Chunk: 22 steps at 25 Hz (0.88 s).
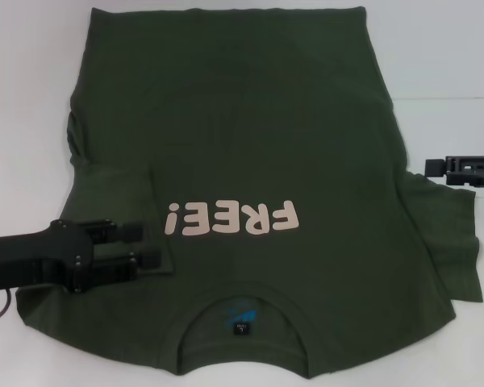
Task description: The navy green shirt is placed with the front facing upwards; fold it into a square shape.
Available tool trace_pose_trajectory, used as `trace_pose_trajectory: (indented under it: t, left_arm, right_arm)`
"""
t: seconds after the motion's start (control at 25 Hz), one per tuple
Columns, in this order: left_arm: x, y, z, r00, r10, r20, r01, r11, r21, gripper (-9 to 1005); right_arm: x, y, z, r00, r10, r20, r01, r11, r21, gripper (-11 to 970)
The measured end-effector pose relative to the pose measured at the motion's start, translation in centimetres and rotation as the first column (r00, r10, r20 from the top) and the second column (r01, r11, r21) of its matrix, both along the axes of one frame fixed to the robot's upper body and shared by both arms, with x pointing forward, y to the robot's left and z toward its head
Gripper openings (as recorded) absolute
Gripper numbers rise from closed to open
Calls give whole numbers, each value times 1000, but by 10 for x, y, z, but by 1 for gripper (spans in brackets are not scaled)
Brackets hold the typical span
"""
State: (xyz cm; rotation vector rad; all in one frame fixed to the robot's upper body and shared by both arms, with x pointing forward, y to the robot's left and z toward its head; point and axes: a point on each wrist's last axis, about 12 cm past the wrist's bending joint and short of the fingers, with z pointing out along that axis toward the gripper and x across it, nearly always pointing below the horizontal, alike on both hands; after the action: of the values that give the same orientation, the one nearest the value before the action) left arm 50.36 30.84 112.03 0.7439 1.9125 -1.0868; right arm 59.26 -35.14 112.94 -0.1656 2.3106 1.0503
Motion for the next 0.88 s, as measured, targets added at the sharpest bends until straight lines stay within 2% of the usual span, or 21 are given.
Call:
trace_pose_trajectory:
  t: [0.28,0.44,0.64,0.88]
  left_arm:
    - [8,2,-2,996,72,-51,-73,997,-25,645]
    - [12,0,-3,995,87,-50,-89,996,-26,646]
    - [15,-4,-5,995,85,-52,-86,996,-33,645]
    - [17,-5,-5,995,91,-52,-93,995,-34,646]
  right_arm:
    - [-15,-19,0,978,-20,-209,12,999,-36,808]
    - [-26,-35,1,950,-87,-300,79,996,-39,807]
    - [-32,-45,-3,931,-146,-335,140,989,-42,807]
    - [-31,-43,-16,938,-172,-300,149,984,-98,807]
